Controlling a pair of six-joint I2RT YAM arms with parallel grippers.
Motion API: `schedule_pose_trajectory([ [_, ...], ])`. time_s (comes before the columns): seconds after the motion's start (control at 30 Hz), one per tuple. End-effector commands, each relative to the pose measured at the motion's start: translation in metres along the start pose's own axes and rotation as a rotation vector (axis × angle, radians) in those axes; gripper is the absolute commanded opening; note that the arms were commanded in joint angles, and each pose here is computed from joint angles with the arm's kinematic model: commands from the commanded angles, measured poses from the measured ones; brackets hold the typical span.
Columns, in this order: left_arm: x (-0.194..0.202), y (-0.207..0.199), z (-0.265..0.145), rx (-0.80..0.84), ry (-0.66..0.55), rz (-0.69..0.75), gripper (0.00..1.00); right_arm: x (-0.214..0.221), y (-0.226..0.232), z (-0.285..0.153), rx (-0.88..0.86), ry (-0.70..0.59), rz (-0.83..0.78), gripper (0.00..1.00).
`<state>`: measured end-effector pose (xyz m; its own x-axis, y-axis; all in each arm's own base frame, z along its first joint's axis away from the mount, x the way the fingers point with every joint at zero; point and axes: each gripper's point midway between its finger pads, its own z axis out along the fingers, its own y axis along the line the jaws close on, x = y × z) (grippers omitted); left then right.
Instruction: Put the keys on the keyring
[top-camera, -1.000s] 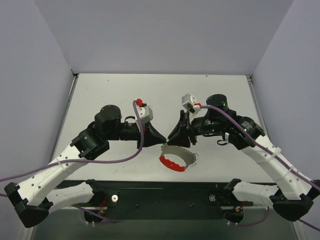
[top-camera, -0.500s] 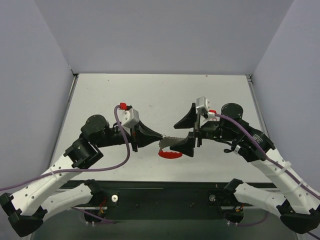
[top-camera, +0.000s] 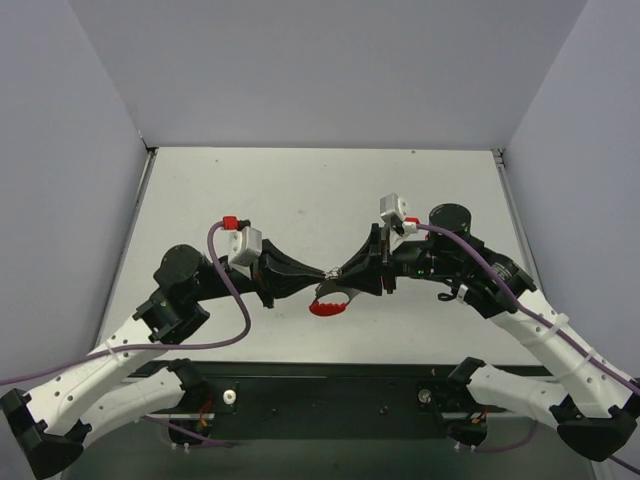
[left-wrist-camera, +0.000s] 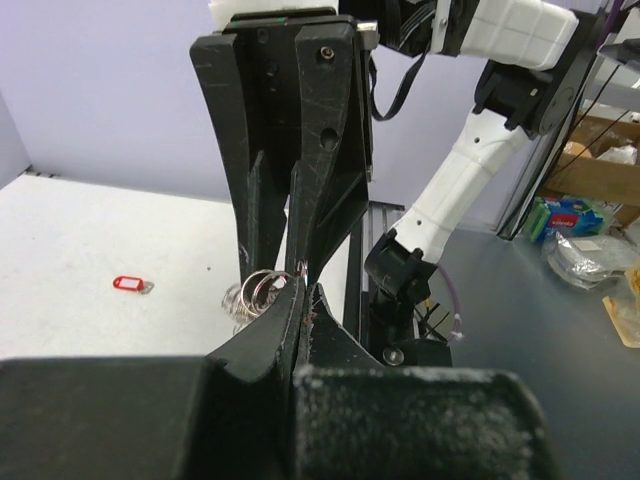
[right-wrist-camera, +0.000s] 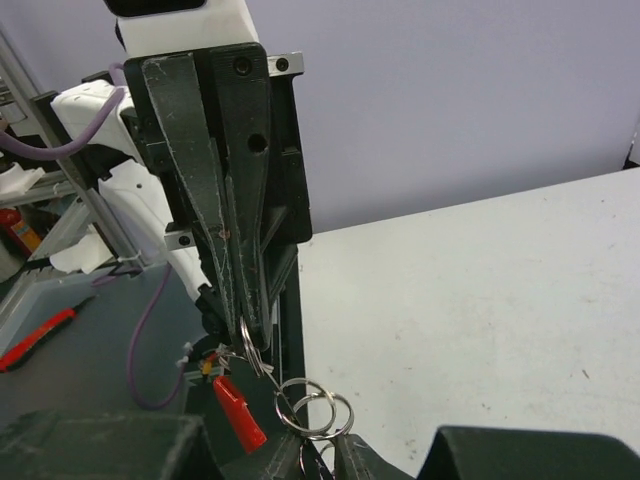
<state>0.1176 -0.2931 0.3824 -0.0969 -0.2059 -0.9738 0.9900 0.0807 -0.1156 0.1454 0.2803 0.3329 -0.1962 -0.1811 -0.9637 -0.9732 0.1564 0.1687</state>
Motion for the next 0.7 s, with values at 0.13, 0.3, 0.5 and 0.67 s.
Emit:
schedule_pose_trajectory([
  [0.13, -0.045, -0.027, 0.001, 0.124, -0.177, 0.066, 0.00, -0.003, -0.002, 0.006, -0.036, -0.032, -0.039, 0.14],
  [0.3, -0.047, -0.033, 0.005, 0.177, -0.201, 0.044, 0.00, -0.005, -0.006, 0.010, -0.029, -0.040, -0.028, 0.27],
  [0.5, -0.042, -0.028, 0.008, 0.166, -0.167, 0.028, 0.00, -0.009, -0.017, 0.003, 0.054, -0.068, -0.043, 0.75],
  [0.67, -0.045, -0.014, -0.001, 0.051, -0.197, 0.062, 0.00, -0.028, -0.009, -0.020, 0.099, -0.171, -0.091, 0.84],
])
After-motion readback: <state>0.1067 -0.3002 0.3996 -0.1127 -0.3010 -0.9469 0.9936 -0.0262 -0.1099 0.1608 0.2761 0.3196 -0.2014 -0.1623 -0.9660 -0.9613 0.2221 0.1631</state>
